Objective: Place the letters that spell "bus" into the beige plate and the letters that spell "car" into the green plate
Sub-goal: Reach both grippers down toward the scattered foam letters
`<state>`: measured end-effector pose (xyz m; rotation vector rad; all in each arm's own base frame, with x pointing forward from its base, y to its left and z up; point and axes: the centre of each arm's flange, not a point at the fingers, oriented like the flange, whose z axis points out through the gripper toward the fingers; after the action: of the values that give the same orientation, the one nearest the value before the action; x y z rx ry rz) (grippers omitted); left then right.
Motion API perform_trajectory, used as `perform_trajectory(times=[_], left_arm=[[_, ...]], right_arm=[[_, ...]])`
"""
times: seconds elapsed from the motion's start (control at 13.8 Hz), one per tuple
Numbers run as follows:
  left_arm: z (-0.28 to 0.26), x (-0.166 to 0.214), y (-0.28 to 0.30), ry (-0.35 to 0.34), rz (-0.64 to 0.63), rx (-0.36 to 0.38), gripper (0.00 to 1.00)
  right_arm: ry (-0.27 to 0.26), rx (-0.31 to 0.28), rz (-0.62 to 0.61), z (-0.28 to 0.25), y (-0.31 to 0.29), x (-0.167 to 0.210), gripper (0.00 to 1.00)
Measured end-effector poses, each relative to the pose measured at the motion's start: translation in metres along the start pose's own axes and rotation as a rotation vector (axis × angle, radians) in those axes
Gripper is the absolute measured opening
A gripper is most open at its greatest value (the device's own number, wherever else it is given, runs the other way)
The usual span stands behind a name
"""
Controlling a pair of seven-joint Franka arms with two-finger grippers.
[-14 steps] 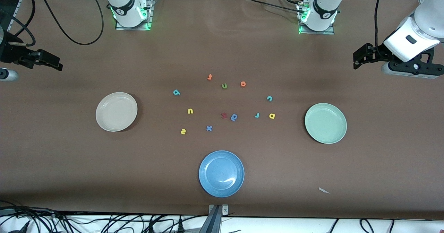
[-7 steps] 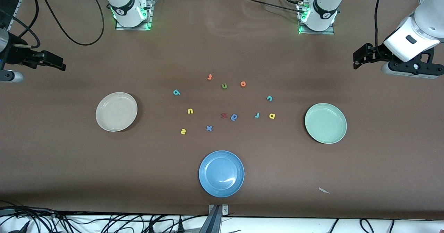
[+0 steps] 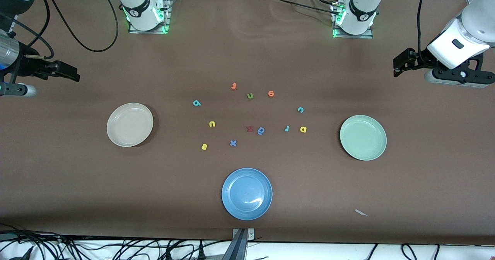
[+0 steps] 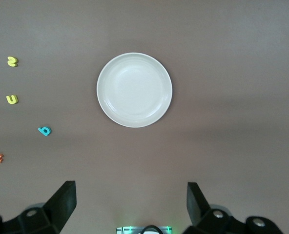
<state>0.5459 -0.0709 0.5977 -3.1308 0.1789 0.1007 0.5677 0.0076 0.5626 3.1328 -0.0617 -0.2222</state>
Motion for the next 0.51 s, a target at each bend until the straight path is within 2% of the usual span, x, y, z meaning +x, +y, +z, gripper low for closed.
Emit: perform_trajectory(times=[0.29, 0.43, 0.51], left_arm=[[0.033, 0.013, 0.028, -0.064, 0.054, 0.0, 1.0], [0.067, 0.028, 0.052, -0.108, 0.096, 0.0, 1.0], [0.088, 0.04, 0.067, -0.109, 0.121, -0.001, 1.0]], right_arm=[[0.02, -0.014, -0.012, 0.017, -0.054, 0.012, 1.0], [0.022, -0.018, -0.048, 0.039, -0.086, 0.023, 1.0], [0.013, -0.001, -0.064, 0.053, -0.103, 0.028, 1.0]])
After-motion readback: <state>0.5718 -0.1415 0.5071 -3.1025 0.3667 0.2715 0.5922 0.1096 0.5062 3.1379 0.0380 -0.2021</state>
